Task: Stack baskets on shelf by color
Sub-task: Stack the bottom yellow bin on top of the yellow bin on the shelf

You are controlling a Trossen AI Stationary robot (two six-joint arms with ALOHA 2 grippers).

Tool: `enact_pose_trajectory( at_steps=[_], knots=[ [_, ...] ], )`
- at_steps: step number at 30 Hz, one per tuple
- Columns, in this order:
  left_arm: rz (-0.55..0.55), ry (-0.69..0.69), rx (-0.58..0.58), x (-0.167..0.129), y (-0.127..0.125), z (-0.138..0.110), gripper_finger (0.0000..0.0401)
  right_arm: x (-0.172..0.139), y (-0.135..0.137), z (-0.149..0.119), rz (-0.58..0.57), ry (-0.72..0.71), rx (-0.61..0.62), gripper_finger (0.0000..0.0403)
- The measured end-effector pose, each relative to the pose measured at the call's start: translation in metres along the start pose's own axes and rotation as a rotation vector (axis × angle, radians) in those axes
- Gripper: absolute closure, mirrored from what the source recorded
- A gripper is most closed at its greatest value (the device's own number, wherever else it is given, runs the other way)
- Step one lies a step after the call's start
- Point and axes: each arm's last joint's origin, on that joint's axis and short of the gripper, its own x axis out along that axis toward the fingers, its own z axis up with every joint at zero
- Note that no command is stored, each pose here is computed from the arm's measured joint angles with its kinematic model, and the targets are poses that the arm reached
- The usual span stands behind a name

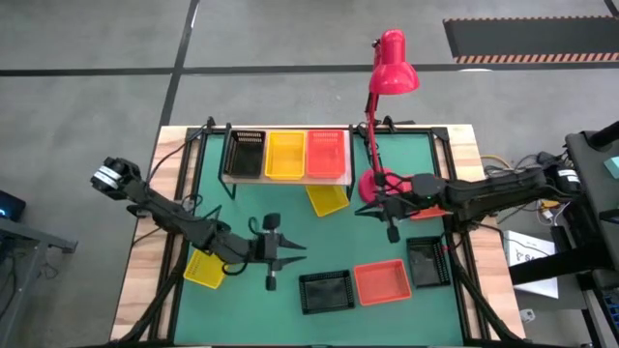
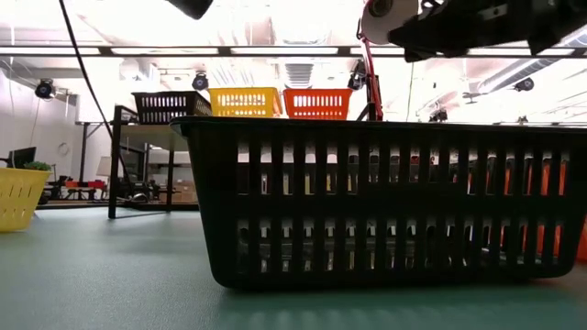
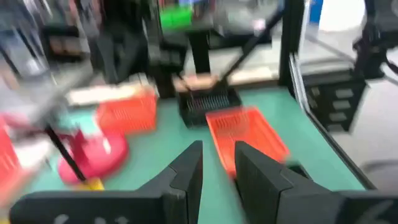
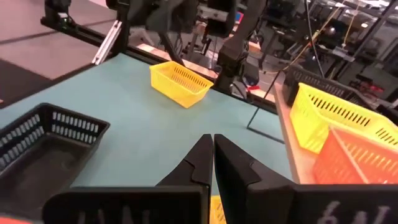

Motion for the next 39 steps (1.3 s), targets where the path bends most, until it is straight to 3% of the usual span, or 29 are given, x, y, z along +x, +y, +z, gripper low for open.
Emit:
enact_pose_trajectory(
  at_steps=[6,13,17,24,28,39],
  knots=[
    [0.068,0.402,-0.252,-0.006,-0.006,-0.004,0.0324,-0.012,0.005,-0.008,-0.003,-0.006,0.043,0.0394],
    [0.0,0.984,-0.269,-0.036,-0.021,0.001,0.0324,-0.012,0.006,-0.012,-0.007,0.005,0.045,0.0394],
    [-0.072,1.221,-0.258,-0.056,-0.027,-0.004,0.0324,-0.012,0.006,-0.012,-0.007,0.005,0.045,0.0394],
    [-0.18,1.34,-0.12,-0.082,-0.05,-0.026,0.0324,-0.012,0.007,-0.012,-0.002,0.007,0.062,0.0394],
    [-0.173,1.407,-0.08,-0.095,-0.058,-0.042,0.0317,-0.012,0.008,-0.013,0.009,0.011,0.061,0.0394],
    [-0.167,1.498,-0.058,-0.109,-0.061,-0.075,0.0233,-0.012,0.009,-0.012,0.015,0.009,0.052,0.0394]
  ],
)
